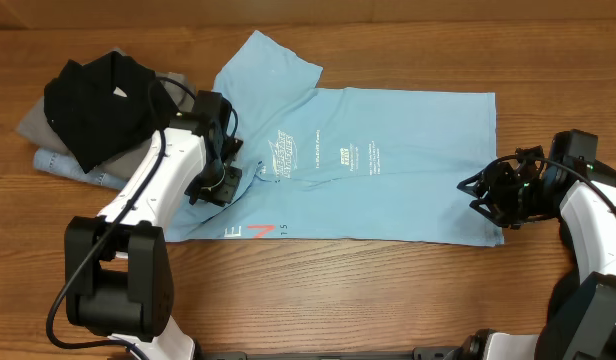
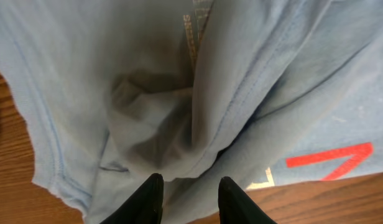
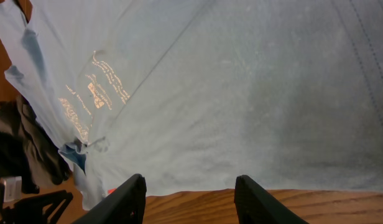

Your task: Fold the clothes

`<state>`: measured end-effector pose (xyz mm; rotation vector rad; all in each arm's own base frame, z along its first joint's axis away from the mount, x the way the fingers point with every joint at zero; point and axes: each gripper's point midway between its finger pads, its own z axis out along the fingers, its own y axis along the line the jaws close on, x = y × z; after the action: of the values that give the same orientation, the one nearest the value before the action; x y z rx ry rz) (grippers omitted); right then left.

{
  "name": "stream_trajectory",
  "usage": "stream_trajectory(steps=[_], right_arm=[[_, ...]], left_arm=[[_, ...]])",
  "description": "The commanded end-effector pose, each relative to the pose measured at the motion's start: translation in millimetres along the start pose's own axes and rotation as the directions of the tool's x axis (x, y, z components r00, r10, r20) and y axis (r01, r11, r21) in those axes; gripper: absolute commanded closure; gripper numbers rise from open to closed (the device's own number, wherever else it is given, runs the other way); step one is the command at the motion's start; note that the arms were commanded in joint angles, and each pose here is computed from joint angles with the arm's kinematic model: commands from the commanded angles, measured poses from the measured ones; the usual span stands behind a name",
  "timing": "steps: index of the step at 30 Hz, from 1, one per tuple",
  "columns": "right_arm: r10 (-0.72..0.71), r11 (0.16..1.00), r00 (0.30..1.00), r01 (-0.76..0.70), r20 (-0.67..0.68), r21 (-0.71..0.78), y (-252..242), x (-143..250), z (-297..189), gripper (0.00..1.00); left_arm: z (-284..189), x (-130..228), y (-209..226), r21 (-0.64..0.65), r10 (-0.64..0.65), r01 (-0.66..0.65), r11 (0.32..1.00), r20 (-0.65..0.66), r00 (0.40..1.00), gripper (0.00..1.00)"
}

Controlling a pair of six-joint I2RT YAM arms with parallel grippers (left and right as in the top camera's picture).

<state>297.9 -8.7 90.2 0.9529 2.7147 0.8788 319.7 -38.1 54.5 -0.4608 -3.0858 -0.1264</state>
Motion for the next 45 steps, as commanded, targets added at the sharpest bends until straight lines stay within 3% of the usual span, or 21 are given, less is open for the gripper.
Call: stream_trajectory(steps=[1,5,6,9,11,17,23,26,27,29,32,40,42,45], right_arm=[[-0.022,1.000,1.000,0.022,0.011,-0.010,6,-4,-2,0.50],[-0.022,1.000,1.000,0.022,0.012,-0.010,6,-4,-2,0.50],[-0.022,1.000,1.000,0.022,0.012,-0.010,6,-5,-2,0.50],[-0.022,1.000,1.000,0.022,0.011,-0.010,6,-4,-2,0.50],[-0.022,1.000,1.000,0.022,0.011,-0.010,6,-4,-2,0.50],[-0.024,1.000,1.000,0.024,0.014,-0.011,6,-5,-2,0.50],[-0.024,1.000,1.000,0.024,0.014,-0.011,6,-5,-2,0.50],[-0.023,1.000,1.000,0.023,0.013,-0.011,6,-5,-2,0.50],[-0.022,1.000,1.000,0.022,0.011,-0.010,6,-4,-2,0.50],[-0.020,1.000,1.000,0.020,0.008,-0.009,6,-4,-2,0.50],[-0.019,1.000,1.000,0.019,0.008,-0.009,6,-3,-2,0.50],[-0.022,1.000,1.000,0.022,0.011,-0.010,6,-4,-2,0.50],[-0.021,1.000,1.000,0.021,0.009,-0.009,5,-4,-2,0.50],[-0.020,1.000,1.000,0.020,0.013,0.001,3,-4,-2,0.50]], left_arm=[[31,9,3,-0.005,-0.022,0.022,1.000,-0.006,1.000,0.62],[44,1,3,-0.012,-0.026,0.027,1.000,0.051,0.998,0.60],[44,-4,4,-0.013,-0.028,0.029,0.999,0.071,0.997,0.64],[42,-3,3,-0.003,-0.035,0.035,0.999,0.063,0.997,0.88],[36,1,1,0.002,-0.031,0.031,1.000,0.036,0.999,0.94],[-6,-26,23,-0.086,-0.027,0.035,0.996,0.095,0.995,0.95],[-22,-80,33,-0.120,-0.009,0.048,0.992,0.307,0.952,0.86],[-26,-94,36,-0.124,-0.011,0.060,0.990,0.364,0.931,0.69],[-27,-96,36,-0.127,-0.011,0.062,0.990,0.371,0.928,0.55],[-27,-93,45,-0.170,-0.015,0.082,0.982,0.362,0.932,0.54],[-21,-78,37,-0.137,-0.020,0.064,0.989,0.300,0.954,0.42],[13,-32,10,-0.012,-0.020,0.022,1.000,0.134,0.991,0.47],[29,-26,10,-0.010,-0.063,0.065,0.998,0.136,0.989,0.53],[39,-35,14,-0.007,-0.110,0.114,0.993,0.194,0.975,0.52]])
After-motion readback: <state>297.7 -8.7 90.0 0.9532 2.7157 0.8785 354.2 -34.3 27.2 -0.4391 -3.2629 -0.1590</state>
